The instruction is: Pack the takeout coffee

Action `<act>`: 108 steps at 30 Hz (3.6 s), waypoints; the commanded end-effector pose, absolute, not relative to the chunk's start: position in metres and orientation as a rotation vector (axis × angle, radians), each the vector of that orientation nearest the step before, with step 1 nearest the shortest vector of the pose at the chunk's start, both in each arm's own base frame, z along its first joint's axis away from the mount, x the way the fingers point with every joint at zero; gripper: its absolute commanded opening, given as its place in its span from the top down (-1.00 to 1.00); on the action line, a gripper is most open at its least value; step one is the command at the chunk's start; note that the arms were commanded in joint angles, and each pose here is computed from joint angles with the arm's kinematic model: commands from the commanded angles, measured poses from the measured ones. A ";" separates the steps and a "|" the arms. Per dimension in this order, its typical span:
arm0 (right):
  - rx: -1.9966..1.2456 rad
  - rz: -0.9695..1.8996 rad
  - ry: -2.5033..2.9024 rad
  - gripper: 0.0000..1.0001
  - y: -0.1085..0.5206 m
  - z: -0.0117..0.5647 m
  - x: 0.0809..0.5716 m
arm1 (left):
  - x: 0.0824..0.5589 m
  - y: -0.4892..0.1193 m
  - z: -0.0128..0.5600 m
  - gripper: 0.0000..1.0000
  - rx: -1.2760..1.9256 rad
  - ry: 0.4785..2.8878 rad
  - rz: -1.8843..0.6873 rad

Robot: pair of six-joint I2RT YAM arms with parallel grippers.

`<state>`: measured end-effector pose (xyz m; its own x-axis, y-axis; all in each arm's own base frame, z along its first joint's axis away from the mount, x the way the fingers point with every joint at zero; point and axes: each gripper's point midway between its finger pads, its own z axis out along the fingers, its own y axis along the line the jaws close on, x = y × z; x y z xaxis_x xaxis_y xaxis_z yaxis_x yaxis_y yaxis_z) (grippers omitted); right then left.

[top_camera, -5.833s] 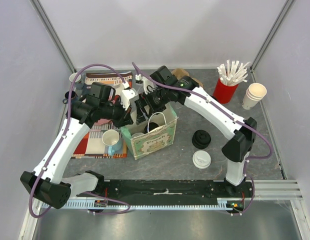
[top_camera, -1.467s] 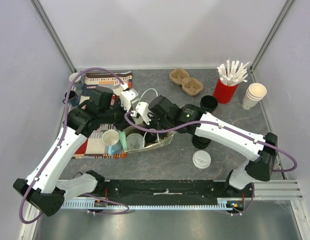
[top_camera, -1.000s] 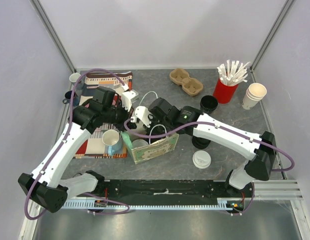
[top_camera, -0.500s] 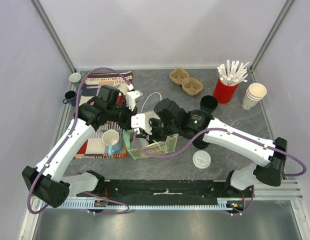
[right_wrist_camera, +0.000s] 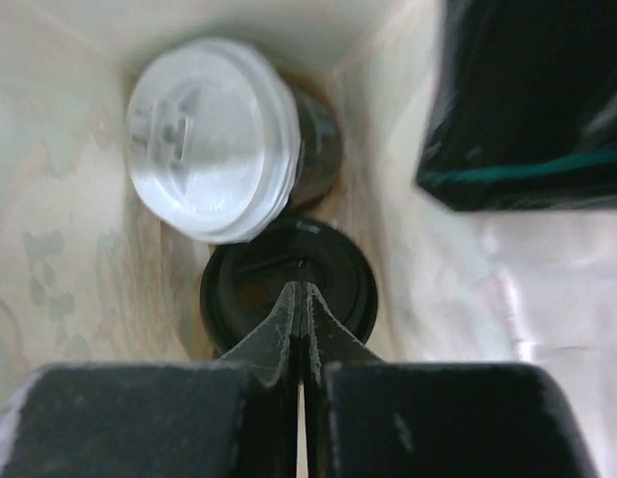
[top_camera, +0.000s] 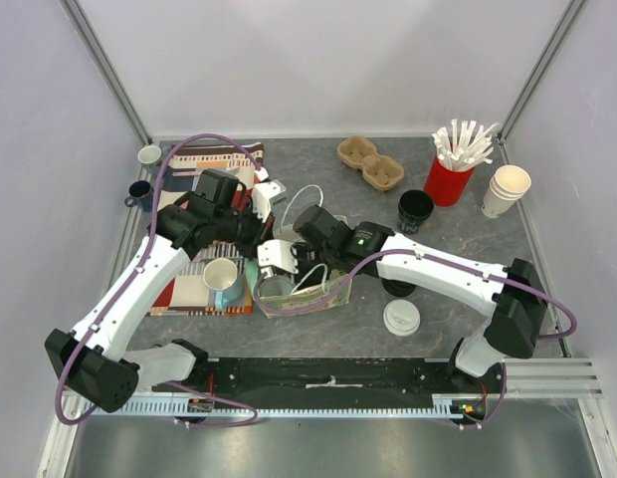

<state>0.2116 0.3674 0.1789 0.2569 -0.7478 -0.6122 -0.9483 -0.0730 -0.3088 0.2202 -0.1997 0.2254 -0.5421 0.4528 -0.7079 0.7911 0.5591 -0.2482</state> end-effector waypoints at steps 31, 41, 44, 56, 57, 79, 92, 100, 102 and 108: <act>-1.401 0.045 2.036 1.00 0.267 0.184 0.248 | 0.218 -0.197 0.241 0.95 1.163 2.063 -0.687; -1.325 0.027 2.124 1.00 0.261 0.174 0.252 | 0.218 -0.198 0.243 0.95 1.169 2.046 -0.696; -1.303 0.062 2.129 1.00 0.267 0.176 0.252 | 0.217 -0.199 0.242 0.95 1.169 2.047 -0.700; -1.309 0.133 2.153 1.00 0.285 0.172 0.255 | 0.218 -0.203 0.249 0.96 1.156 2.029 -0.725; -1.297 0.147 2.122 1.00 0.289 0.184 0.258 | 0.218 -0.204 0.250 0.95 1.156 2.025 -0.728; -1.252 0.680 1.693 1.00 0.335 0.323 0.214 | 0.195 -0.208 0.266 0.95 1.254 1.941 -0.659; -1.319 0.711 1.615 1.00 0.351 0.325 0.190 | 0.215 -0.187 0.264 0.95 1.247 1.889 -0.251; -1.420 0.695 1.642 1.00 0.356 0.300 0.174 | 0.215 -0.195 0.267 0.95 1.201 1.875 -0.282; -1.427 0.686 1.641 1.00 0.355 0.299 0.175 | 0.215 -0.196 0.264 0.95 1.203 1.878 -0.287; -1.368 0.668 1.629 1.00 0.361 0.314 0.186 | 0.206 -0.209 0.261 0.95 1.195 1.918 -0.415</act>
